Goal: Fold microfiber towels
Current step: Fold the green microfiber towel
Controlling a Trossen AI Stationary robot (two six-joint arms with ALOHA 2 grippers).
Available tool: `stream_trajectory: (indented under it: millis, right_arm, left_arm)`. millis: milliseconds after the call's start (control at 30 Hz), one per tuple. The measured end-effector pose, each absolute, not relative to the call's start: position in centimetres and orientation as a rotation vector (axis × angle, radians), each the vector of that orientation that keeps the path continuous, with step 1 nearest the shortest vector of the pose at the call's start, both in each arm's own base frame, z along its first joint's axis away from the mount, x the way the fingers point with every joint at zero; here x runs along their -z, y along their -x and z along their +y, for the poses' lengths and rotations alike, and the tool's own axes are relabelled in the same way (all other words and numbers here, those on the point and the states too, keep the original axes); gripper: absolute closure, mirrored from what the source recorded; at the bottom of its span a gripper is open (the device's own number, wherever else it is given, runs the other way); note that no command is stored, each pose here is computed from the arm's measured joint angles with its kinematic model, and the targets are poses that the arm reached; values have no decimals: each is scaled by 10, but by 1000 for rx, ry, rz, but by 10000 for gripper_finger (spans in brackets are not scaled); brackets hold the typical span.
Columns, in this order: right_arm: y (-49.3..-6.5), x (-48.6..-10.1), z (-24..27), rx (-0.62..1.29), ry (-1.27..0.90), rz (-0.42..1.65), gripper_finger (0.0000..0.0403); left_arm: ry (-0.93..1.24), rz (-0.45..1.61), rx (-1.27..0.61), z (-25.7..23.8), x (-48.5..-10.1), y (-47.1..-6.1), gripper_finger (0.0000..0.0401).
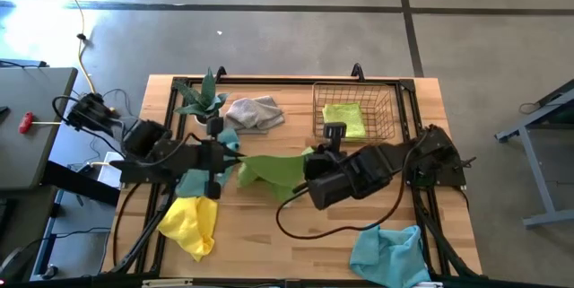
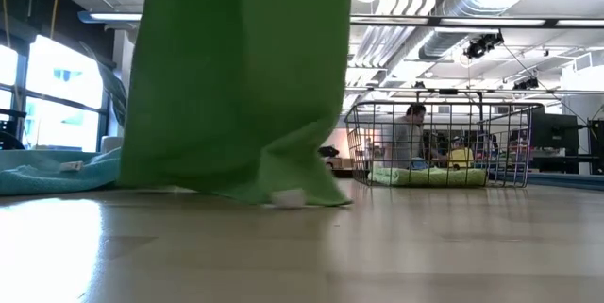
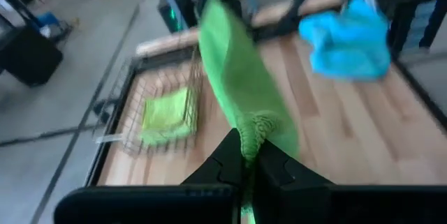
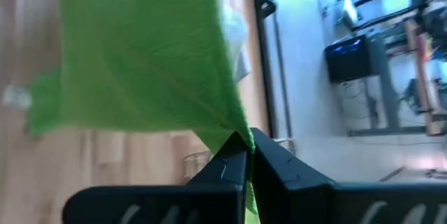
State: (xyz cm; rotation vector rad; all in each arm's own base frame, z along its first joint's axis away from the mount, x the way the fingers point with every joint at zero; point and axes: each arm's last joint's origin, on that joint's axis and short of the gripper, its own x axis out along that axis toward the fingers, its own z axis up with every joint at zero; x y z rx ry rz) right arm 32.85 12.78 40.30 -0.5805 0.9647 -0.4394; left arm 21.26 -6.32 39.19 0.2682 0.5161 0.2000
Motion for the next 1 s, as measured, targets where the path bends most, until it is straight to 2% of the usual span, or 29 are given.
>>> stream_trajectory:
  millis: [333,633,833,1000]
  right_arm:
    - [-332,-414,111,503,783,960,403]
    - [-343,-414,68,664,693,982,403]
    - [-347,-422,16,773,393,974,403]
    - [-347,-426,-7,682,47,984,403]
  left_arm:
    - [-328,721,-338,-36,-416,-220,401]
    - [-392,900,-477,3,-422,-231,401]
    - [-490,956,-593,30,-427,-238,401]
    - [-435,948,-642,40,-429,-236,401]
